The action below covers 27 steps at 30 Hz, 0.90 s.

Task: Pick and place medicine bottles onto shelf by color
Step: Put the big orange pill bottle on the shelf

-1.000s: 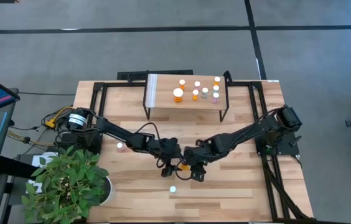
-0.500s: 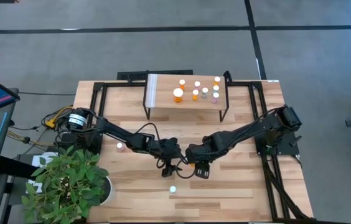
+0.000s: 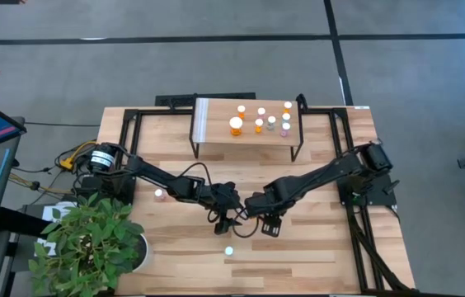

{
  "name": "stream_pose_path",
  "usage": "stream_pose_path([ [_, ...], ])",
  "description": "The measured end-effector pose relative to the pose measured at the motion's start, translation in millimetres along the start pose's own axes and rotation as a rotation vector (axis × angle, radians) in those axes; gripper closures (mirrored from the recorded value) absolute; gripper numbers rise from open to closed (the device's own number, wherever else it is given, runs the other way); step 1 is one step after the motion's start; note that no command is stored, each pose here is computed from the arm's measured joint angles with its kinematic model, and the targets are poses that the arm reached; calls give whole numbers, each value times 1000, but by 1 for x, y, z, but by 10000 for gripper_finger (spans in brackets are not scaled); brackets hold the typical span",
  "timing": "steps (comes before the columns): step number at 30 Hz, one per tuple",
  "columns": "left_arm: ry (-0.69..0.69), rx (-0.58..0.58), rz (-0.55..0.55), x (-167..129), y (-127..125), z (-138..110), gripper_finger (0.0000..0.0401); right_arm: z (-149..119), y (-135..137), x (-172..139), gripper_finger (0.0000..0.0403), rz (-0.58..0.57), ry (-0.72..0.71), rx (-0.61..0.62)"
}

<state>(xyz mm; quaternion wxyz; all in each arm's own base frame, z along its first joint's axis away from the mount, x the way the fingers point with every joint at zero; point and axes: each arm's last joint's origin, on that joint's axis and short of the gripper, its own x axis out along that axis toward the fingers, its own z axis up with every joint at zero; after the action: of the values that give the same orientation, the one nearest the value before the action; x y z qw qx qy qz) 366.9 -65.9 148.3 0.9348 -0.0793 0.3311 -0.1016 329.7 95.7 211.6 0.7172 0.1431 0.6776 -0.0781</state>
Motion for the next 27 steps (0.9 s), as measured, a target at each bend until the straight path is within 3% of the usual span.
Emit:
stream_pose_path([
  [7,-1,-4,0,0,0,0,108,2,-4,13,173,-29,84,18],
  [27,-4,-3,-2,0,0,0,108,3,-3,17,173,-24,82,-10],
])
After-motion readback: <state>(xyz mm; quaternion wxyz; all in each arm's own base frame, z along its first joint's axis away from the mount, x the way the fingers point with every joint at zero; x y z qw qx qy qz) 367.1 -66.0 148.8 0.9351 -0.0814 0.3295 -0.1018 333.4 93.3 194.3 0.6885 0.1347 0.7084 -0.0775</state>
